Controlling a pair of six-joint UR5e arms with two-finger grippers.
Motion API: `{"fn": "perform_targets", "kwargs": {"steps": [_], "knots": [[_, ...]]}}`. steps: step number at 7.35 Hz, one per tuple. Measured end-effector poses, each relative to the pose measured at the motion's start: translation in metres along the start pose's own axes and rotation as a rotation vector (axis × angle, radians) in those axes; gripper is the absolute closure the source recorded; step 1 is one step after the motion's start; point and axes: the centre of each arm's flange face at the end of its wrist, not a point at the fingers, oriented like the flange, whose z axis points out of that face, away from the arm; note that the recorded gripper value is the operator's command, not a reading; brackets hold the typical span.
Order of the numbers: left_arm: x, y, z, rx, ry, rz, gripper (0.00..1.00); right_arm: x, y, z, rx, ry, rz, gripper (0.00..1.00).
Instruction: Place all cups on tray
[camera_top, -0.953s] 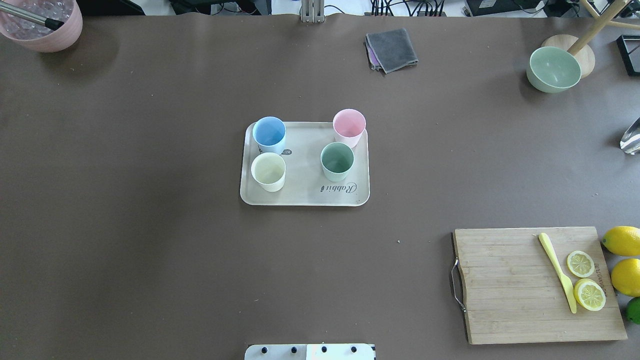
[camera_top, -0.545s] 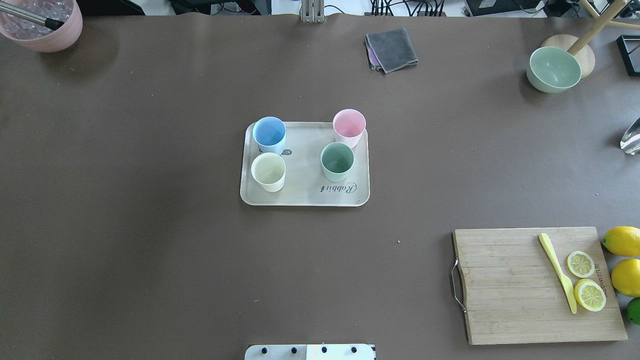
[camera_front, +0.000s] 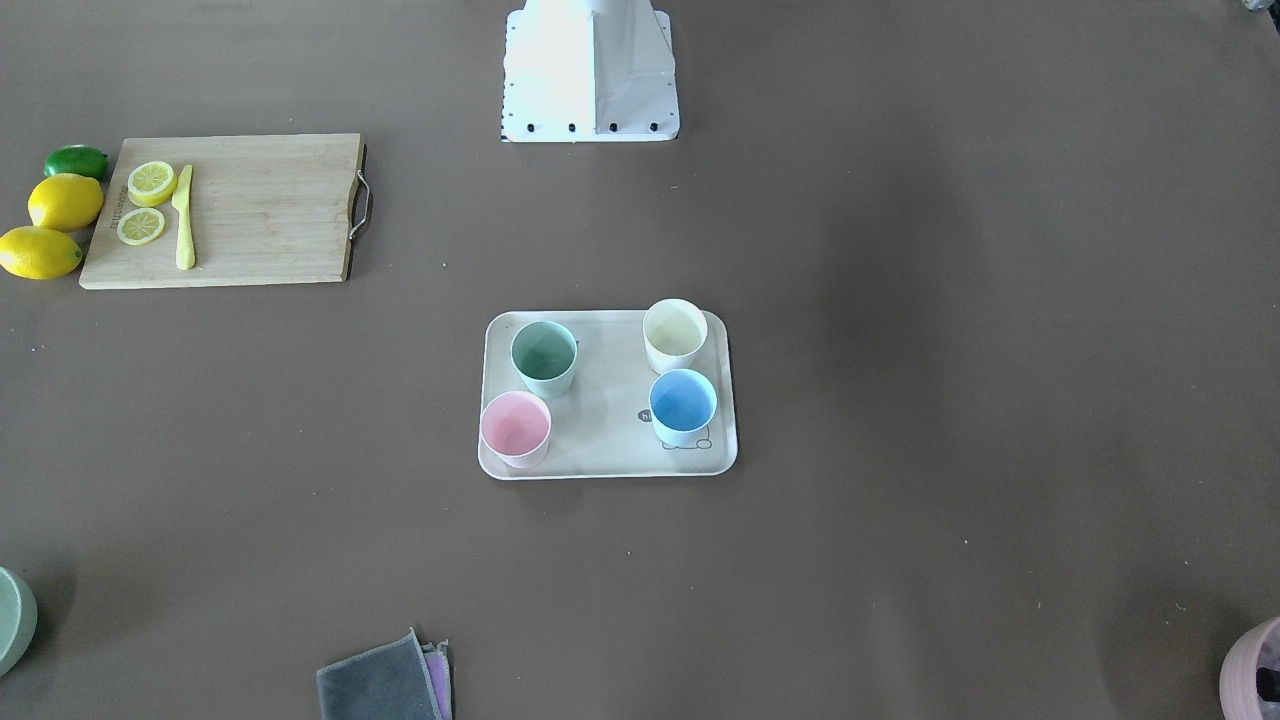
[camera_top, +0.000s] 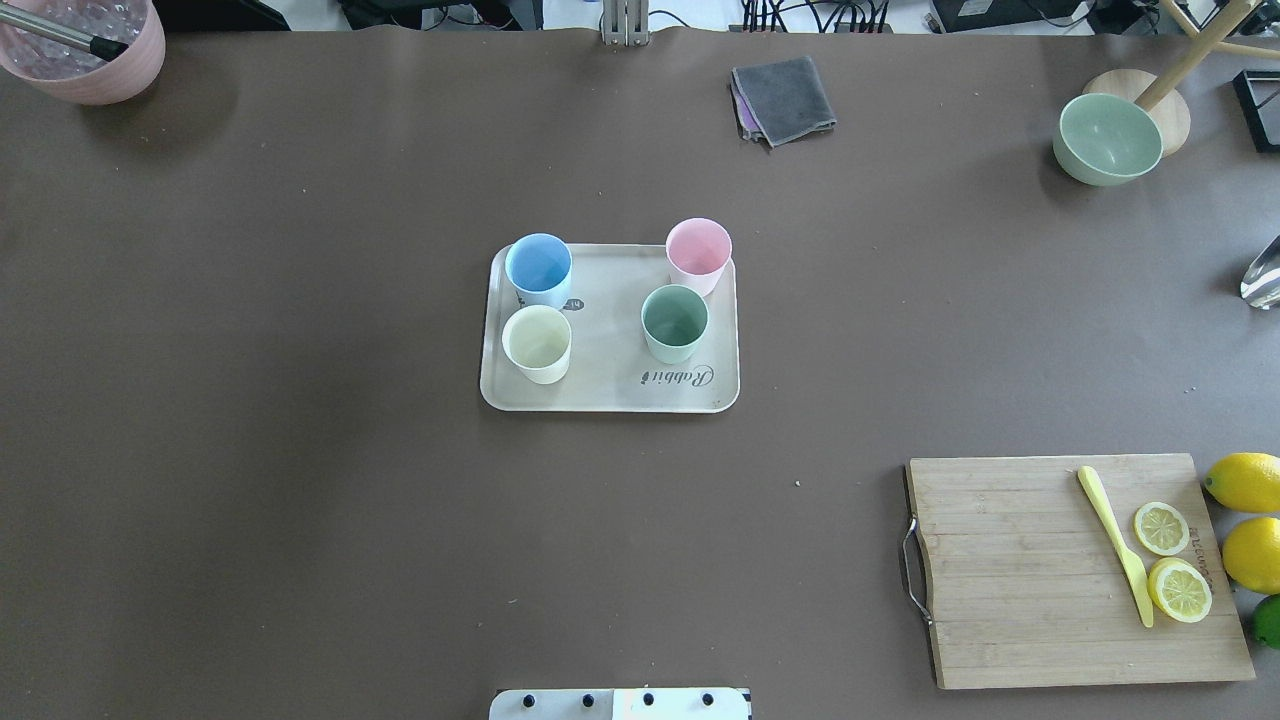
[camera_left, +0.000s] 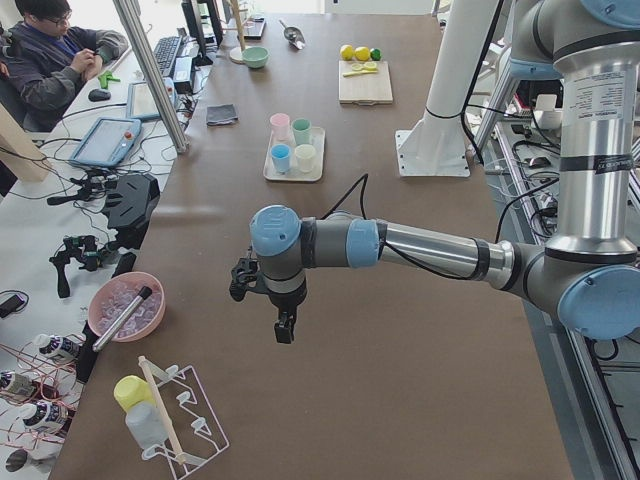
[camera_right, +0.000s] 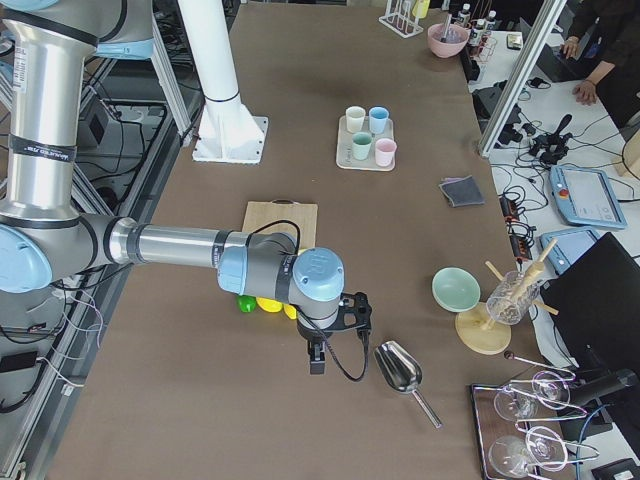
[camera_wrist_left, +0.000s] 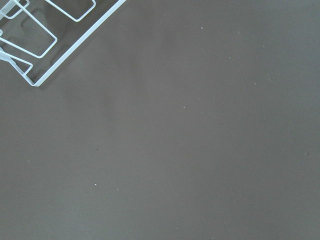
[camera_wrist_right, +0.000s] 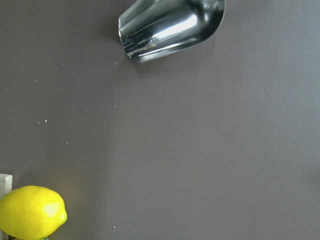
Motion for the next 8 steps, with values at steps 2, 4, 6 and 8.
{"fn": "perform_targets", "kwargs": {"steps": [2, 4, 6, 8], "knots": [[0.0005, -0.0001, -0.0003, 0.001, 0.003, 0.0, 0.02, -0.001, 0.0, 0.0014, -0.002, 0.0, -0.004, 0.0], [0.0003, 0.0, 0.0, 0.0, 0.003, -0.002, 0.02, -0.0014, -0.0001, 0.0018, -0.003, 0.0, -0.006, 0.0], [0.0, 0.0, 0.0002, 0.0, 0.003, -0.003, 0.02, -0.0019, -0.0003, 0.0018, -0.003, 0.0, -0.006, 0.0], [-0.0003, 0.0, 0.0005, -0.001, 0.001, -0.004, 0.02, -0.0026, -0.0006, 0.0024, -0.005, -0.001, -0.008, 0.0]]}}
